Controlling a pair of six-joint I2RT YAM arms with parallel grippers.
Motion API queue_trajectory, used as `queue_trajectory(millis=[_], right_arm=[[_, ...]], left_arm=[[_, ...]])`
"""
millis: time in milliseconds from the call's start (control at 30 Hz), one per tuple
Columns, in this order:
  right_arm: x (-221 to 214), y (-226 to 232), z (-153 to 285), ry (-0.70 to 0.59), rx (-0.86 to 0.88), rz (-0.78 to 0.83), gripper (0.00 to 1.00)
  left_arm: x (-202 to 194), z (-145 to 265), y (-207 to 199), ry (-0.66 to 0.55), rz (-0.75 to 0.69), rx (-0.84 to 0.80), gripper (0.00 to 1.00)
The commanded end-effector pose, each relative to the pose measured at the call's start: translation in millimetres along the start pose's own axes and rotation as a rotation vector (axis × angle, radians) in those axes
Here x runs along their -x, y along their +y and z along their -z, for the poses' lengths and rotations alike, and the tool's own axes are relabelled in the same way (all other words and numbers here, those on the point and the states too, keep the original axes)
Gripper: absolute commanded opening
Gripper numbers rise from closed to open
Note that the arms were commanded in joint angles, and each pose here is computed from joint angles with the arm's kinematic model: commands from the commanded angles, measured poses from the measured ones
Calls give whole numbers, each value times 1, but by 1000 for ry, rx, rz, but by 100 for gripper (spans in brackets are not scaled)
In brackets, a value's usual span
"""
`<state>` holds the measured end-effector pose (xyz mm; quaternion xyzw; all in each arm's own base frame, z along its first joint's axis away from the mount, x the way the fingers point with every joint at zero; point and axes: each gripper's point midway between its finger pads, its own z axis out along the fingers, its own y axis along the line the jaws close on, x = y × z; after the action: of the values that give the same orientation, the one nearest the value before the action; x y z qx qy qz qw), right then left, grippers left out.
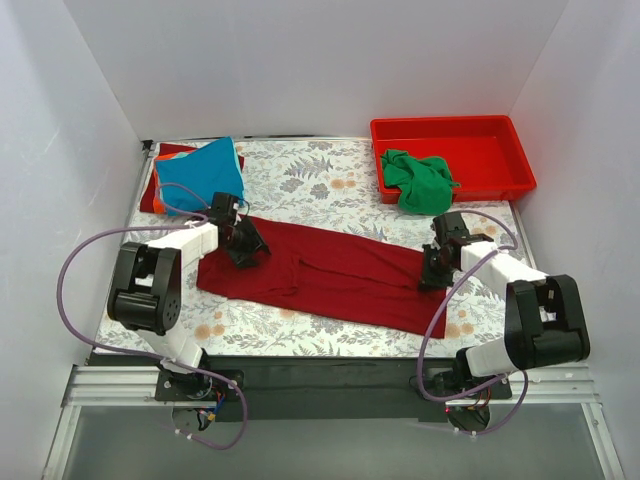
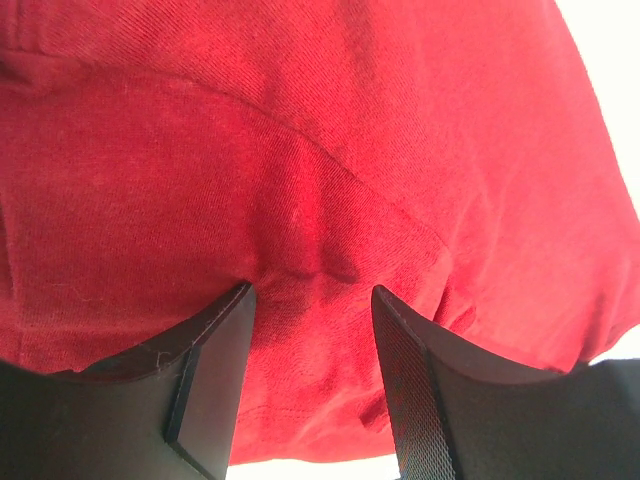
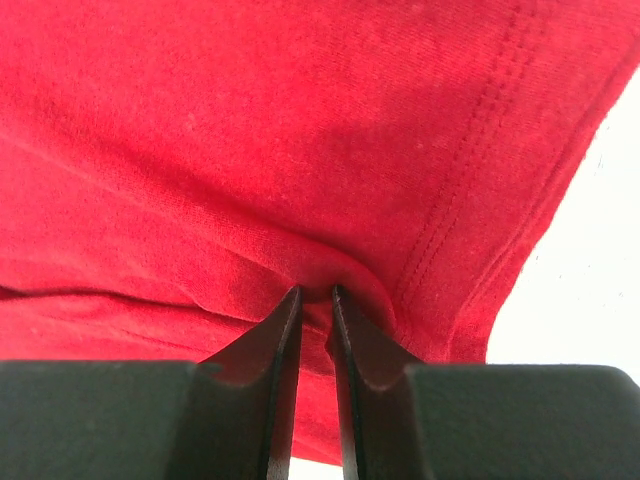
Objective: Fold and stack the t-shirts
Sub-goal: Fold the tshirt
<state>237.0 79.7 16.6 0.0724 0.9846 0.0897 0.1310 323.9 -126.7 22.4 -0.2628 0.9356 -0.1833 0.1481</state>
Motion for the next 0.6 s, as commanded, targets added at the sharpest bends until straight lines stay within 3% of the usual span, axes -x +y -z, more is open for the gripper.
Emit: queue_trajectory(millis=[0,200,333,567], right_arm=[[-67,-20,2,214,-79,-36,25],[-61,-13,11,191,-68,3,25],[-29,-2,31,125,-67,60,25],[20,17,56,-28,-50,214,28]], left_arm=[[-5,-36,46,3,-73,176,50],[4,-36,23,0,-139,158,50],[19,-10,-15,-54,-145,79,50],[23,40,-43,-97,-91,-5,51]])
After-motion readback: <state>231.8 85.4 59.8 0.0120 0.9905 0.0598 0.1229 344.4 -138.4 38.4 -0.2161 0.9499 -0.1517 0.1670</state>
